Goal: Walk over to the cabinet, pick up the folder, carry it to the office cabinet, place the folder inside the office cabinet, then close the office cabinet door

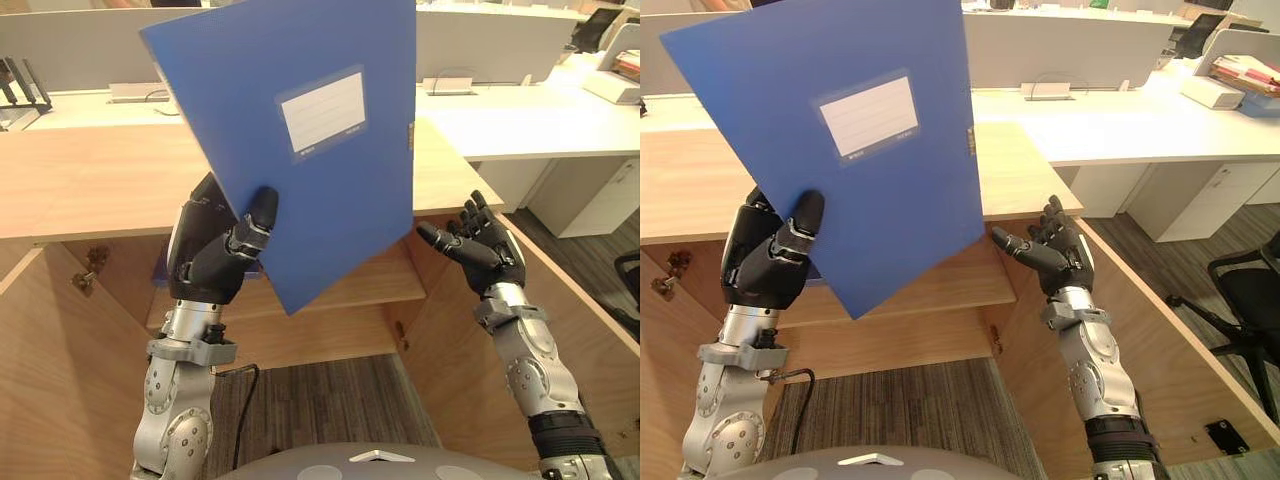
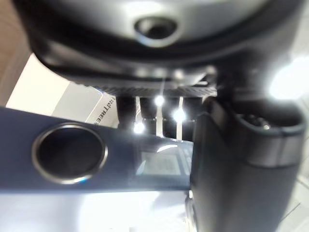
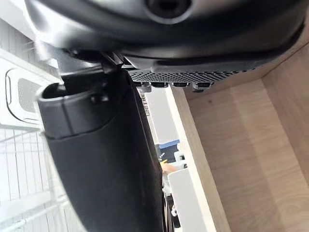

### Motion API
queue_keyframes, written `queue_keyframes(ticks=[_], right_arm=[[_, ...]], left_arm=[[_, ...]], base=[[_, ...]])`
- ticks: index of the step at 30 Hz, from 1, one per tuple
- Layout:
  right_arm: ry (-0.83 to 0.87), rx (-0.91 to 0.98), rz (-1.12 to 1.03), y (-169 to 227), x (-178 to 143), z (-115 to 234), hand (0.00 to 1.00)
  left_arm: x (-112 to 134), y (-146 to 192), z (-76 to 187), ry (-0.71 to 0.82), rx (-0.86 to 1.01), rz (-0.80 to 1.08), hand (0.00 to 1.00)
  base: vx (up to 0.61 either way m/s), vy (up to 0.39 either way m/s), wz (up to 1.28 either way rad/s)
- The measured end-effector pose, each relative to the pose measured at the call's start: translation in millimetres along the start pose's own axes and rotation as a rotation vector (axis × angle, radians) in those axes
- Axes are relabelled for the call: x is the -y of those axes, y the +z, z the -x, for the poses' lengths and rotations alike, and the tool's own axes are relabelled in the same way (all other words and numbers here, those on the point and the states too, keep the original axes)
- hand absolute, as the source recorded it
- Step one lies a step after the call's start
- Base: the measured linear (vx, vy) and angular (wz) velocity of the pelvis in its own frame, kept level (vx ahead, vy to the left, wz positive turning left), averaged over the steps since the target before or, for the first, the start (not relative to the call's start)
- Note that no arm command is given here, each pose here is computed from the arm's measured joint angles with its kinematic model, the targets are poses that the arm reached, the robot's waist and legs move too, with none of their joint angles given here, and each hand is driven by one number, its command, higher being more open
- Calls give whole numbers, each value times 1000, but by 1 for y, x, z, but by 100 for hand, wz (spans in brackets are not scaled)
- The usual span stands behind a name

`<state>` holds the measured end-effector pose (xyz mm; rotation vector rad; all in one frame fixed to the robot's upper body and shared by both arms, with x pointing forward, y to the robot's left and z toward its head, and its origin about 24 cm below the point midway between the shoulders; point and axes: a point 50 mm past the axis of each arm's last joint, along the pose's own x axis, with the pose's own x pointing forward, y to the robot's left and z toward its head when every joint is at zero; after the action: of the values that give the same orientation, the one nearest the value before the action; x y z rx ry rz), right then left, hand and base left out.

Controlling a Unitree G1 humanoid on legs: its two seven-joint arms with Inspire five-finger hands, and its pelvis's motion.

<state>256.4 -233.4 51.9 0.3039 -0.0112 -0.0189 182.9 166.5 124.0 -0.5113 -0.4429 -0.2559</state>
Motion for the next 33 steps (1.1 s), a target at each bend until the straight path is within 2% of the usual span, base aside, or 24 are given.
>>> queue_keyframes(ticks=[10, 16, 19, 21, 23, 30, 33], right_arm=[[26, -4, -49, -8, -8, 0, 100], [86, -29, -140, -30, -19, 25, 100], [90, -238, -149, -74, -24, 53, 100], [75, -444, -127, -110, -24, 81, 100], [78, -543, -113, -124, -23, 94, 100], [92, -522, -97, -118, -19, 94, 100], [109, -448, -57, -98, -14, 87, 100]], left_arm=[[7, -2, -4, -33, 10, 24, 0], [8, -3, -5, -25, 26, 37, 0], [6, -1, -5, -15, 35, 16, 0], [3, 1, -4, -8, 35, -16, 0], [0, 3, -4, 3, 43, -29, 0], [-1, 4, -4, 11, 45, -38, 0], [-2, 5, -4, 10, 44, -45, 0]], base=[[-37, -56, 2], [14, -26, 3], [0, 0, 0], [0, 0, 0], [0, 0, 0], [0, 0, 0], [0, 0, 0]])
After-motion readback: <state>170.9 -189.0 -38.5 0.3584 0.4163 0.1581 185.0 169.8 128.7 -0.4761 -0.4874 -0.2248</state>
